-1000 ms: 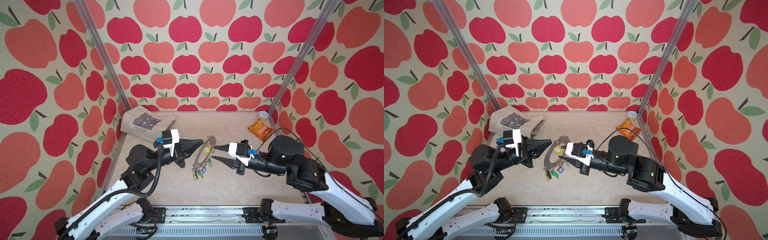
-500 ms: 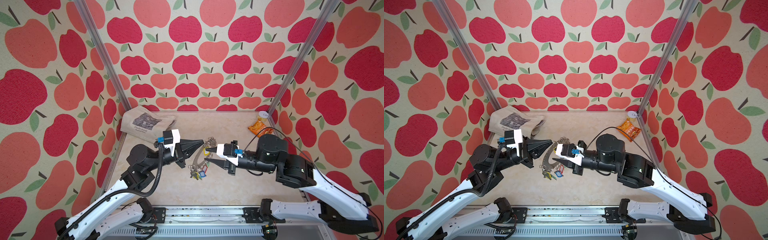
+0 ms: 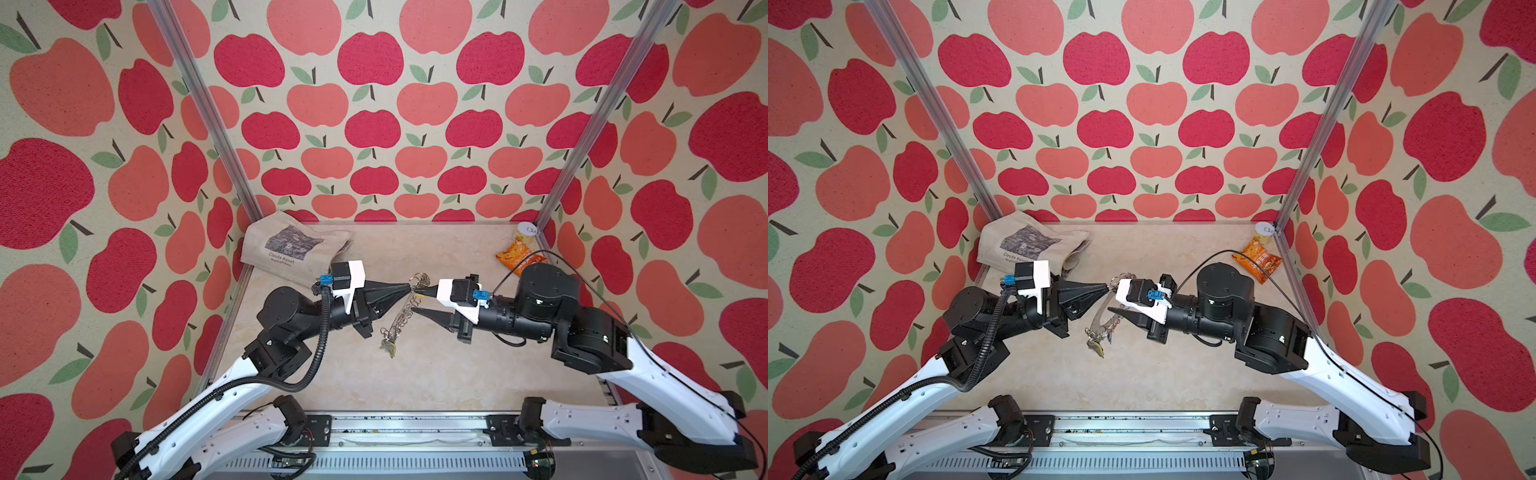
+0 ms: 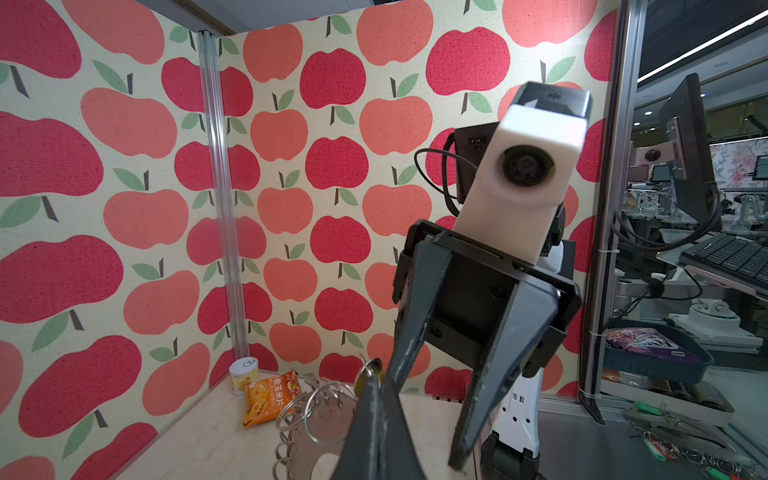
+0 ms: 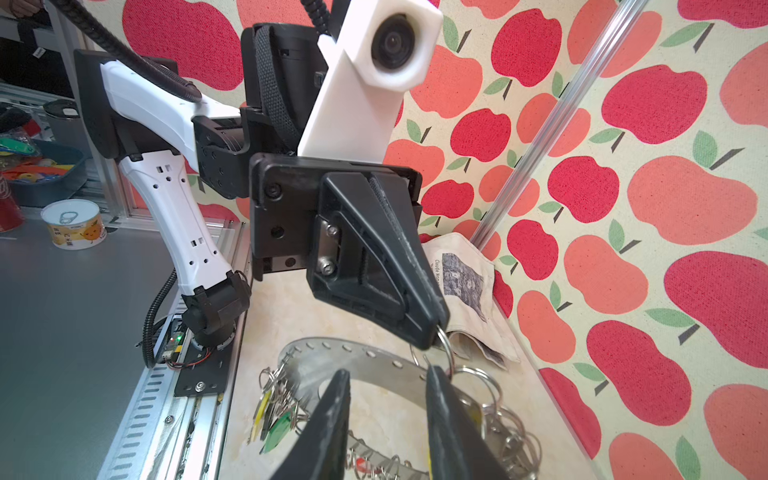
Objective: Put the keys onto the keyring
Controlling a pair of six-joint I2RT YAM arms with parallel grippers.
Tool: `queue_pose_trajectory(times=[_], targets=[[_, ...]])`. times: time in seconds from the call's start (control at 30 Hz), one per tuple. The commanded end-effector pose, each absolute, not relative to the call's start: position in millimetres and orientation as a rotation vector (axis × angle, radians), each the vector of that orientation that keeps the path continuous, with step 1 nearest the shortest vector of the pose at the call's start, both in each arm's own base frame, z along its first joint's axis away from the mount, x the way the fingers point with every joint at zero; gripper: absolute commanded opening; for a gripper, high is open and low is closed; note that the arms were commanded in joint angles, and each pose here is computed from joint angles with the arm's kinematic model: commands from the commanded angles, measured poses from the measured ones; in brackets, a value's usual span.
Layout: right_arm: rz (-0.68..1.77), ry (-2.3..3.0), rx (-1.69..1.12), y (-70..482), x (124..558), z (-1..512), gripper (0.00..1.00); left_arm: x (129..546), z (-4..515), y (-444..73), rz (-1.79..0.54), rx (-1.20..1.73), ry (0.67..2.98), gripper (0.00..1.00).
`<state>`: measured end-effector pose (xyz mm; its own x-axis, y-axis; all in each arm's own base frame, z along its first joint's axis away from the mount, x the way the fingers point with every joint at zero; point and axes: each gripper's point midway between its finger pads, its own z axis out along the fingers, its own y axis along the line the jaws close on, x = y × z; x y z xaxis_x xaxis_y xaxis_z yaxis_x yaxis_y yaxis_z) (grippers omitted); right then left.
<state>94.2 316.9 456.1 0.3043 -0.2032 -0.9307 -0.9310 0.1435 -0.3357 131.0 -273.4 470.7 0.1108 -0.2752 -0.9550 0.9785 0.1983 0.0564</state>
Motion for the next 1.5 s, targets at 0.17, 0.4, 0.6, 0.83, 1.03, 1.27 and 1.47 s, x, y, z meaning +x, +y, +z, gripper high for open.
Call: queue_pose_trajectory(times=[0.17,0.4,0.6,0.83,1.03,1.27,1.47], targets=[[0.698,1.186,-1.258,300.2,106.9,464.8,0.33,108.9,498.5,-262.9,-1.172,0.921,0.907,0.00],[0.718,1.183,-1.282,295.3,100.1,465.3,0.33,113.3,497.1,-262.1,-1.146,0.909,0.919,0.00],[0.735,1.162,-1.302,299.2,96.4,465.4,0.34,112.8,498.5,-262.8,-1.150,0.911,0.914,0.00],[0.751,1.170,-1.325,307.1,96.7,458.7,0.33,109.2,500.8,-262.4,-1.165,0.919,0.901,0.00],[0.805,1.172,-1.347,317.0,93.7,454.5,0.25,106.2,504.6,-261.5,-1.179,0.919,0.883,0.00],[0.869,1.162,-1.349,326.5,91.1,450.4,0.25,105.5,506.5,-263.6,-1.201,0.921,0.871,0.00],[0.899,1.134,-1.336,325.3,88.0,456.0,0.25,105.6,503.7,-264.6,-1.214,0.922,0.877,0.00]])
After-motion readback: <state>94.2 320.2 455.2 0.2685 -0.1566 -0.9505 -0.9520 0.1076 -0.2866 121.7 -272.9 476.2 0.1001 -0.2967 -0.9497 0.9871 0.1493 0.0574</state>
